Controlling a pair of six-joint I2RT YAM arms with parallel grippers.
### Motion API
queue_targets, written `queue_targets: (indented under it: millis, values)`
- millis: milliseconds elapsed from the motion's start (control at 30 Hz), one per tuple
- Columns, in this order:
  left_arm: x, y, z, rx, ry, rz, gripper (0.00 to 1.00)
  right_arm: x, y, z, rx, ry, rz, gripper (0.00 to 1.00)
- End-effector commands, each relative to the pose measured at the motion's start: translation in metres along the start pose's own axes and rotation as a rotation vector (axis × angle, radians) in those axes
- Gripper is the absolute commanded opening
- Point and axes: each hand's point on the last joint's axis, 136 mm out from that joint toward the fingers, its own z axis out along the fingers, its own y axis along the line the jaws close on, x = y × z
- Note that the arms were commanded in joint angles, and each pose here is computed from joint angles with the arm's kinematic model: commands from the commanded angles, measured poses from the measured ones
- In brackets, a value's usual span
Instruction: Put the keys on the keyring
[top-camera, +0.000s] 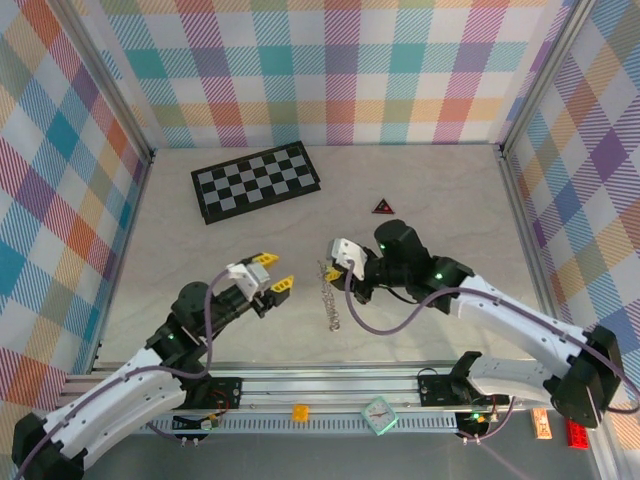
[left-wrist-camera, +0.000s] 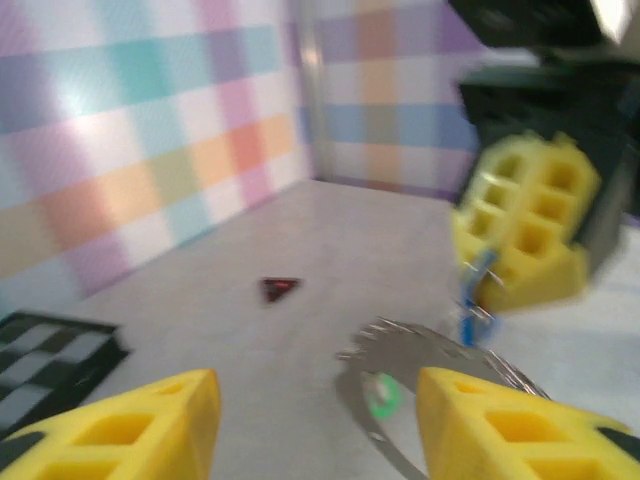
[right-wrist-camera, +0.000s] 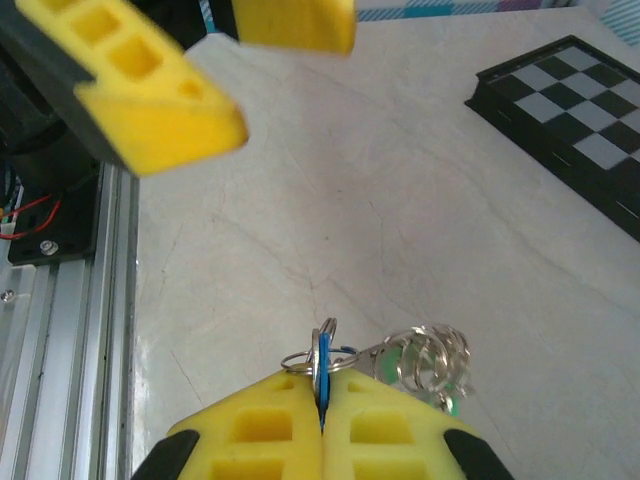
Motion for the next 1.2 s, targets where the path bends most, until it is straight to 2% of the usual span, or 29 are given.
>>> queue_targets:
  millis: [0, 133, 233, 400, 600, 767, 867, 1167]
  values:
    - [-0.003, 0.063, -0.031, -0.383, -0.026, -0.065, 0.61, -0.042, 0.014, 0.013, -0.085, -0.095, -0.066, 0.00]
    - [-0.010, 0.085, -0.062, -0.528, -0.050, -0.093, 0.66, -0.070, 0.027, 0.041, -0.180, -0.153, -0.084, 0.00]
    - [-0.012, 0.094, -0.074, -0.589, -0.042, -0.104, 0.68, -0.071, 0.023, 0.060, -0.193, -0.166, -0.072, 0.00]
    - [-0.010, 0.103, -0.081, -0.648, -0.024, -0.117, 0.70, -0.023, 0.001, 0.087, -0.150, -0.032, -0.009, 0.00]
    - [0.000, 0.107, -0.077, -0.678, -0.005, -0.134, 0.72, 0.054, -0.026, 0.089, -0.077, 0.187, 0.028, 0.00]
    - [0.012, 0.116, -0.076, -0.752, 0.031, -0.149, 0.74, 0.124, -0.042, 0.083, -0.003, 0.465, -0.017, 0.00]
    - [0.022, 0.121, -0.074, -0.782, 0.063, -0.148, 0.75, 0.149, -0.049, 0.075, 0.037, 0.581, -0.047, 0.00]
    - [0.044, 0.134, -0.069, -0.838, 0.108, -0.188, 0.76, 0.191, -0.056, 0.052, 0.100, 0.776, -0.086, 0.00]
